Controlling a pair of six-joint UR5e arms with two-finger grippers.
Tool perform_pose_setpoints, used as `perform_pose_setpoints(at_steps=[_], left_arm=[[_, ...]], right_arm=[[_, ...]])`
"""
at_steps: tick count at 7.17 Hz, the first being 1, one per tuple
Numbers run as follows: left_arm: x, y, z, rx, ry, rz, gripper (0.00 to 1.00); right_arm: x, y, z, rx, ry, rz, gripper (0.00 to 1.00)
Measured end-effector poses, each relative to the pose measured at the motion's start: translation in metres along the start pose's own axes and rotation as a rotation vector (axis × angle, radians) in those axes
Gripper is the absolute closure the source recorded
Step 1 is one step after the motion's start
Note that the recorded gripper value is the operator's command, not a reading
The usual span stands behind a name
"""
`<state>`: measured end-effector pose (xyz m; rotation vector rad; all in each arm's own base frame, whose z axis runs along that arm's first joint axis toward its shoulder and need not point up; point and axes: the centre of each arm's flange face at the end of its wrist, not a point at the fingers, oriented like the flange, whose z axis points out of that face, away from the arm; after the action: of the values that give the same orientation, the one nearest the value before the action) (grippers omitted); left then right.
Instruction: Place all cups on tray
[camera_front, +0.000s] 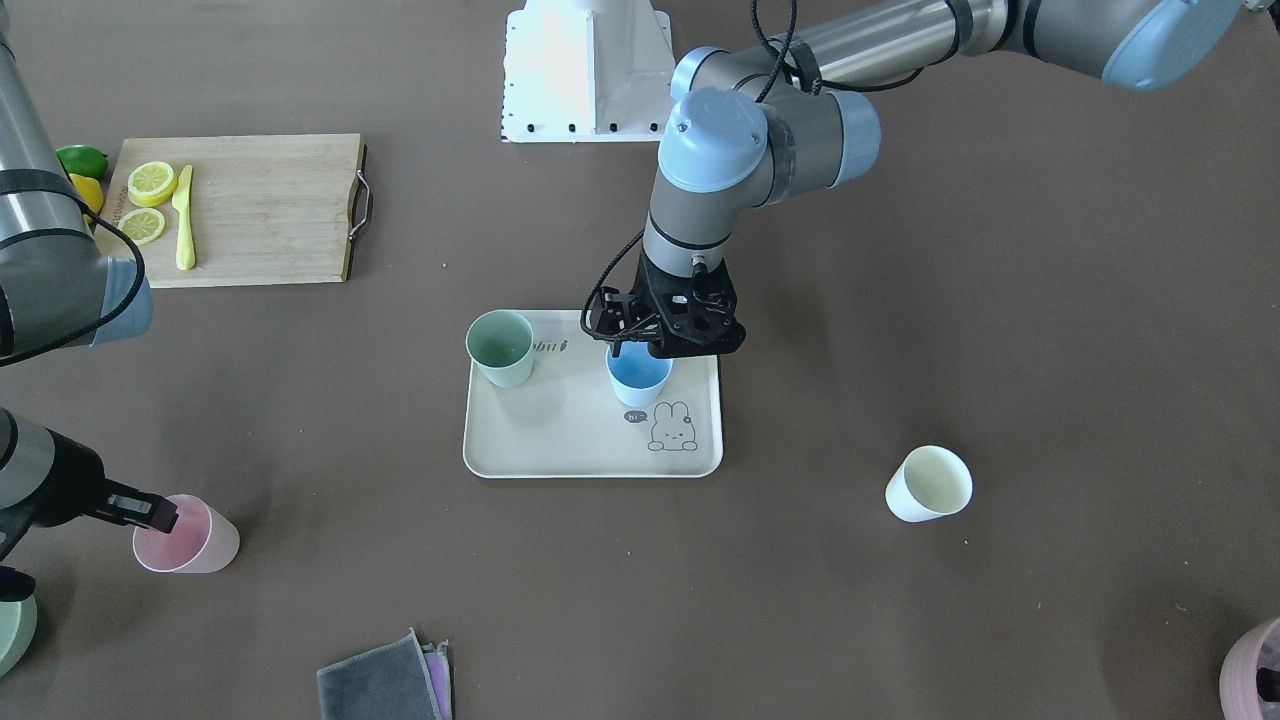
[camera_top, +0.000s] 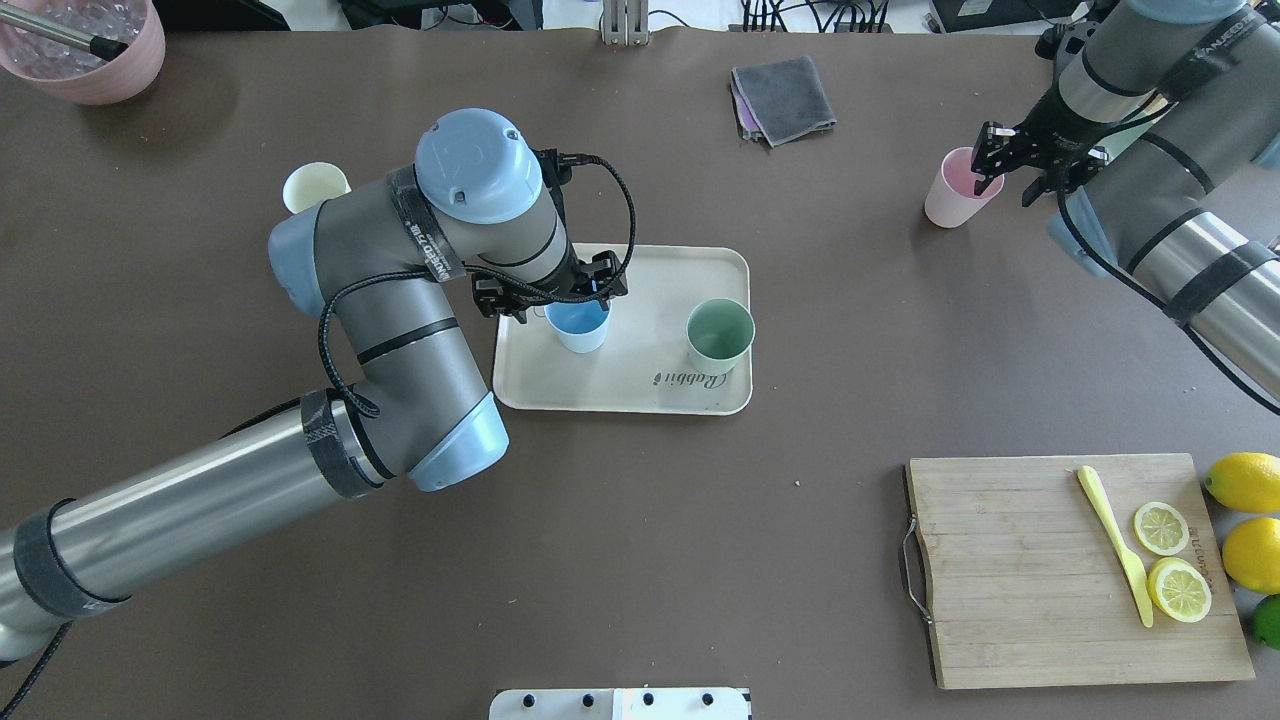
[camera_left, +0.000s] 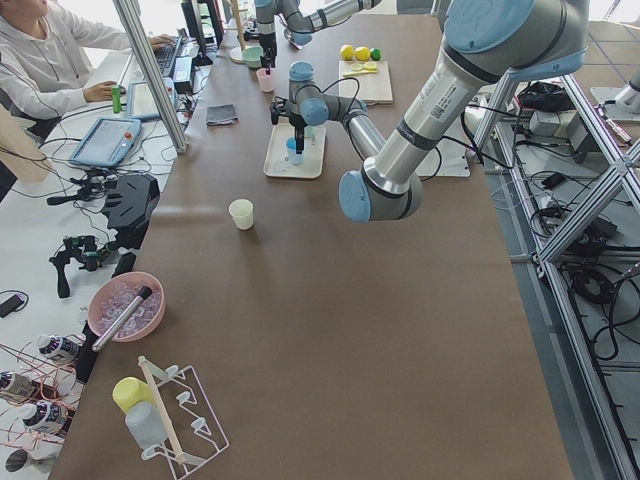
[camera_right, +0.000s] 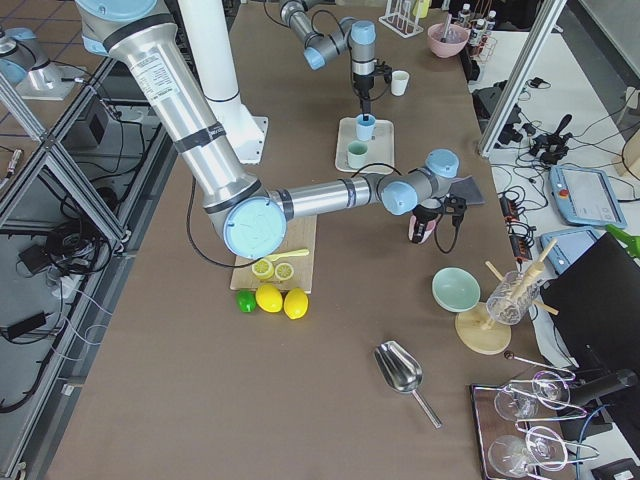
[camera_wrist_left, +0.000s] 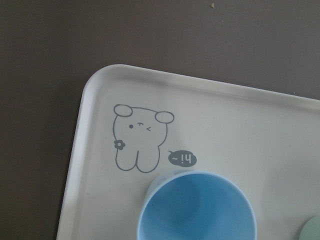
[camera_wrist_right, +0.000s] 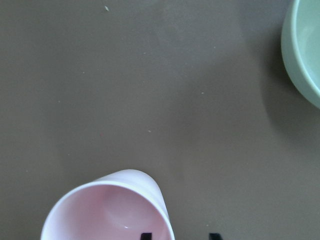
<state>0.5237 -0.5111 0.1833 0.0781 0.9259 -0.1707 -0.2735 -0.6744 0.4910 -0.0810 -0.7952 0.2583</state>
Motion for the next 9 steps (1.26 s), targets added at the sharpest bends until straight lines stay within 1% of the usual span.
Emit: perform_pose_setpoints(at_steps=[1,2,3,4,5,6,7,8,9], left_arm=[[-0.025,-0.013,-0.018,0.012,0.012,0.019,0.02],[-0.064,-0.036,-0.036,0.01,0.013,0.058,0.02],[-0.11,-0.064,-0.05,0.006,0.002,0.108,0.02],[-0.161,-0.096,-0.061,0.014,-0.027,0.161,0.02],[-0.212,-0.132,-0.07,0.017,-0.061,0.201,0.02],[-0.26,-0.167,-0.076,0.004,-0.084,0.225,0.02],[-0.296,-0.192,-0.077,-0.01,-0.1,0.233,0.02],[-0.316,-0.207,-0.072,-0.019,-0.111,0.23,0.02],[-0.327,-0.218,-0.063,-0.022,-0.116,0.224,0.02]], right_arm=[[-0.003,0.002,0.001,-0.009,-0.007,0.002,1.0],[-0.014,0.003,-0.004,-0.015,-0.022,0.01,1.0],[-0.039,0.001,-0.016,-0.012,-0.048,0.028,1.0],[-0.075,0.004,-0.03,-0.011,-0.081,0.047,1.0],[-0.119,0.015,-0.04,-0.017,-0.112,0.064,1.0],[-0.163,0.036,-0.042,-0.033,-0.137,0.072,1.0],[-0.202,0.066,-0.038,-0.056,-0.159,0.065,1.0],[-0.235,0.099,-0.034,-0.079,-0.177,0.056,1.0],[-0.262,0.128,-0.026,-0.096,-0.184,0.052,1.0]])
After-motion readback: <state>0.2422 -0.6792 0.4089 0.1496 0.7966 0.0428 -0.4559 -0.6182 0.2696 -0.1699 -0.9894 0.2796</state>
